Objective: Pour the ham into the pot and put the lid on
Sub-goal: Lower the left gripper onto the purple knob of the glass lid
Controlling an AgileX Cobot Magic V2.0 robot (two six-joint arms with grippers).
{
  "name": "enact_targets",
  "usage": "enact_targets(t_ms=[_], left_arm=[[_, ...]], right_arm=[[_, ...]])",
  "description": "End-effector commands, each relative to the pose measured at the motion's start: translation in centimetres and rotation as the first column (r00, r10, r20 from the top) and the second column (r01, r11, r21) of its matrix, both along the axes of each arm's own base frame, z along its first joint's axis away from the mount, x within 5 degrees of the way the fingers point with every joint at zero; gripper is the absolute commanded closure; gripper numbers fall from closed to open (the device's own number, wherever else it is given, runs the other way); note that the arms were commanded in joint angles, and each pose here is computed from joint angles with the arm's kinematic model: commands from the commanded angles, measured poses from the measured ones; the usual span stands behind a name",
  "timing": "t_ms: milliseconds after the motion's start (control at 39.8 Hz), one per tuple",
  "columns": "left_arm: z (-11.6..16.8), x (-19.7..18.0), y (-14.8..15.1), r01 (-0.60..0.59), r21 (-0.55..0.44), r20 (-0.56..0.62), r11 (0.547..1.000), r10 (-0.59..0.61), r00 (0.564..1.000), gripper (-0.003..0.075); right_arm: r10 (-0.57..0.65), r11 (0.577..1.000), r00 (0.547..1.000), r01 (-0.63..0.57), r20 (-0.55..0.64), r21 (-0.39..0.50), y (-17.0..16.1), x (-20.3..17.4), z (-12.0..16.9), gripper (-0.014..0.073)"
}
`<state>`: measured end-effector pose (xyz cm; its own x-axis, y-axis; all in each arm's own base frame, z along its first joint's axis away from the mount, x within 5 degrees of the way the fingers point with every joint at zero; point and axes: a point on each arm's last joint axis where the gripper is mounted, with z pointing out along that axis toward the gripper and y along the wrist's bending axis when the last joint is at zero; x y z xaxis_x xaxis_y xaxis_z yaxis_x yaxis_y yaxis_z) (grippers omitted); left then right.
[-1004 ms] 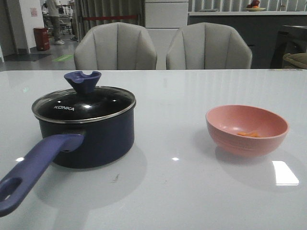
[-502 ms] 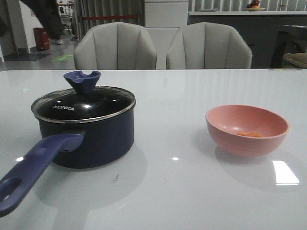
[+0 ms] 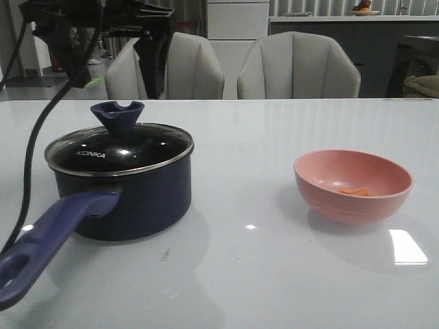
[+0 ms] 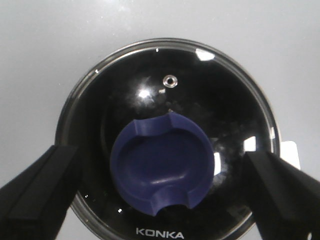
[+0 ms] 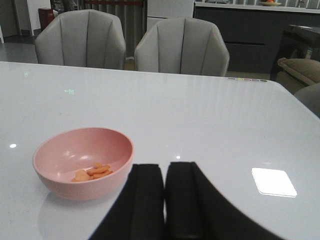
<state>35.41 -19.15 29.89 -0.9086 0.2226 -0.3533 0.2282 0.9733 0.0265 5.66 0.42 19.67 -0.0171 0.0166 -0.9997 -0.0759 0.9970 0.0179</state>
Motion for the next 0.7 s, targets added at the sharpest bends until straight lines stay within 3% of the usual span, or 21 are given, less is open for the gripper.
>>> enact_targets(t_ms=[0, 226, 427, 678], left_arm=[[2.4, -0.2, 0.4, -0.036, -0.04, 0.062, 0.999, 0.038, 0.997, 0.0065], [1.1, 0.7, 0.7, -0.09, -0.055, 0.013, 0.994, 0.091, 0.996, 0.0065], [0.6, 1.3, 1.0, -0.135, -0.148, -0.033, 0.98, 0.132, 0.991, 0.0065], [0.2, 1.5, 1.0, -0.145, -0.152, -0.05, 0.978, 0.139, 0.989, 0.0073]], right_arm=[[-0.006, 1.0, 0.995, 0.007, 0.104, -0.009, 0.0, -0.2, 1.0, 0.0419], [-0.006, 1.0, 0.995, 0.007, 0.104, -0.009, 0.0, -0.2, 1.0, 0.0419], [-0.006, 1.0, 0.994, 0.007, 0.105, -0.009, 0.0, -0.2, 1.0, 0.0419], [-0.006, 1.0, 0.994, 0.007, 0.105, -0.009, 0.0, -0.2, 1.0, 0.0419]])
